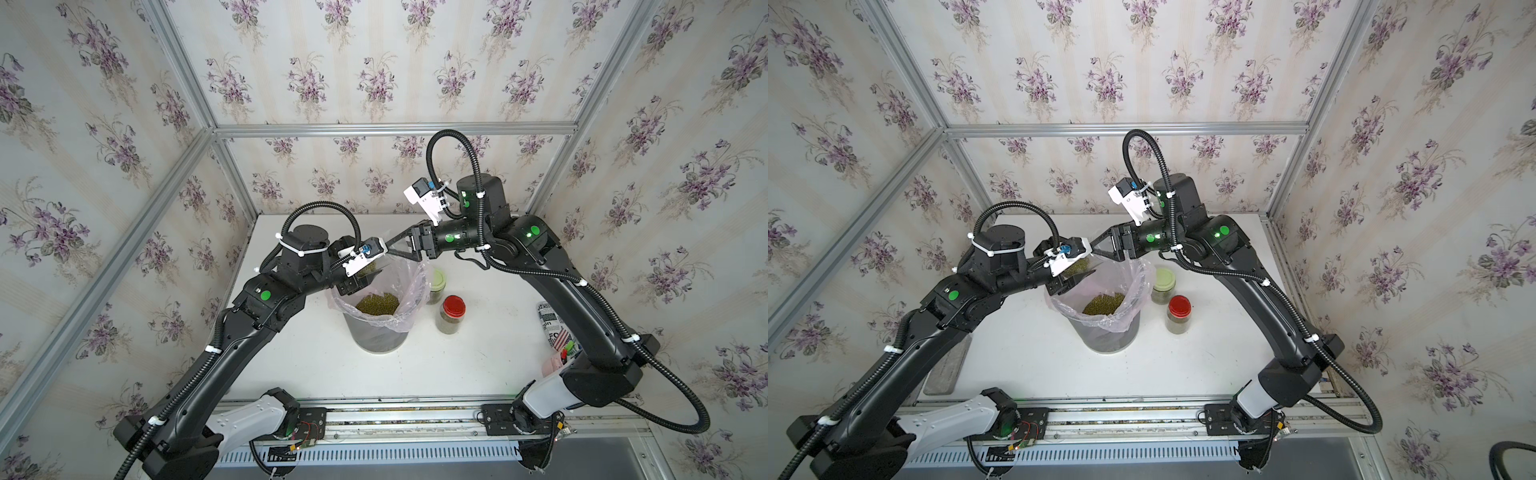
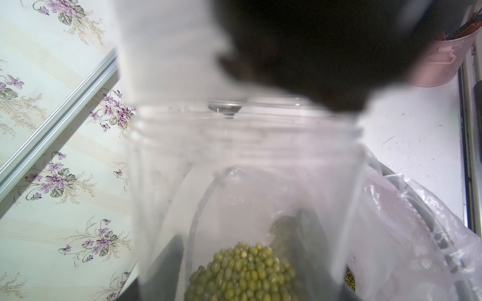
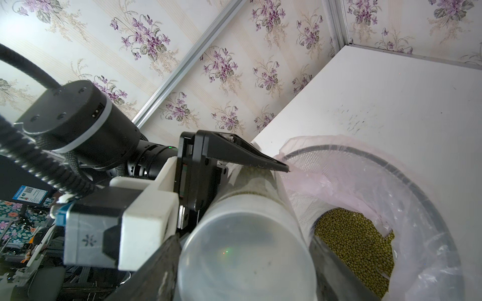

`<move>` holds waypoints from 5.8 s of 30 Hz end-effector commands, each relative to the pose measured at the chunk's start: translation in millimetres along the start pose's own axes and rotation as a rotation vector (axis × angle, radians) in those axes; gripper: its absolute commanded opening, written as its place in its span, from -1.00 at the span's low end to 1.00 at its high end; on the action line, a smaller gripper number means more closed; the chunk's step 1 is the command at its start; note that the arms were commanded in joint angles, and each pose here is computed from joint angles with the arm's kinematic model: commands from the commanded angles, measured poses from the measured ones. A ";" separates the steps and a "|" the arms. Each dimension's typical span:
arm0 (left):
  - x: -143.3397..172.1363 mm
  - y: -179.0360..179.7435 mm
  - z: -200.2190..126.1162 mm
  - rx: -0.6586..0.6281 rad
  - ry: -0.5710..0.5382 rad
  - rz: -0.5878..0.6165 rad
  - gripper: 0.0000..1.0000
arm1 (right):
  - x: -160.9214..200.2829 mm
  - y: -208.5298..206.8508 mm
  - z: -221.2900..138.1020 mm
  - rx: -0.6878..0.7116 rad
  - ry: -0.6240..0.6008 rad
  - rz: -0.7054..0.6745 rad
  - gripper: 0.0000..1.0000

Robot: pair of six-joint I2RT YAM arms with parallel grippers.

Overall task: Empty moldy mung beans from jars
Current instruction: Pick up the jar from the center of the board, then unscrew the lid from the jar, then place the lid at the center of the board.

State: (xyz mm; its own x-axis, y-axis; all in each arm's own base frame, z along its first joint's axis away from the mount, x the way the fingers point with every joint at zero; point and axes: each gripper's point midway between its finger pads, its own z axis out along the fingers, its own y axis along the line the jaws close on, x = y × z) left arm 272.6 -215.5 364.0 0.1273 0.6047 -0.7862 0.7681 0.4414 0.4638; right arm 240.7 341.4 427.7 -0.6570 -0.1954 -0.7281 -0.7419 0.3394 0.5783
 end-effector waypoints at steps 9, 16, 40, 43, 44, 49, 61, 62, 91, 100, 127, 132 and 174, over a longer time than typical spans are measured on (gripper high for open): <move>-4.9 3.7 -0.7 -0.015 -0.020 0.007 0.36 | -5.0 -4.2 -5.2 0.030 -0.024 -0.023 0.51; -3.5 2.4 0.9 -0.009 -0.016 0.006 0.36 | -3.7 -5.6 -5.8 0.040 -0.021 -0.024 0.48; -3.4 2.5 0.1 -0.012 -0.017 0.008 0.36 | -1.6 -0.2 -9.6 0.022 -0.018 -0.037 0.17; -3.2 2.6 0.2 -0.013 -0.016 0.008 0.36 | -1.7 2.0 -12.0 0.016 -0.021 -0.044 0.15; -3.0 2.7 0.2 -0.013 -0.015 0.008 0.36 | -1.7 2.6 -12.4 0.012 -0.021 -0.045 0.15; -3.2 2.5 -0.7 -0.014 -0.016 0.007 0.35 | -1.7 6.0 -14.0 -0.011 -0.028 -0.054 0.13; -4.2 -1.4 1.2 0.010 -0.026 0.003 0.34 | -0.8 10.1 -10.2 -0.060 -0.038 -0.143 0.13; -4.0 -1.6 1.8 0.011 -0.025 0.003 0.34 | -0.3 9.9 -9.3 -0.064 -0.037 -0.156 0.13; -9.6 -6.6 1.3 0.042 -0.052 -0.009 0.32 | 33.0 1.8 -1.7 -0.135 0.035 -0.696 0.17; -10.1 -9.2 2.3 0.053 -0.059 -0.013 0.32 | 37.4 5.1 -6.4 -0.202 0.084 -0.798 0.16; -13.4 -9.3 11.8 0.063 -0.052 -0.013 0.30 | 50.3 -14.5 -19.4 -0.214 0.190 -1.056 0.18; -13.0 -12.0 15.4 0.077 -0.049 -0.018 0.29 | 46.1 -17.8 -20.4 -0.207 0.187 -1.094 0.18; -13.7 -9.5 -12.7 -0.055 -0.055 0.073 0.38 | -77.1 -188.3 -83.6 0.506 -0.168 -0.114 0.10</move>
State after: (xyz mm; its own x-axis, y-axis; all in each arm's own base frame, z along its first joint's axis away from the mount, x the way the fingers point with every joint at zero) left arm 252.2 -220.4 364.4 0.1734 0.6045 -0.7775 0.7599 0.4200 0.4961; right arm 409.5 224.2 422.2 -0.3730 -0.1885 -0.9085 -0.7370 0.6550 0.1667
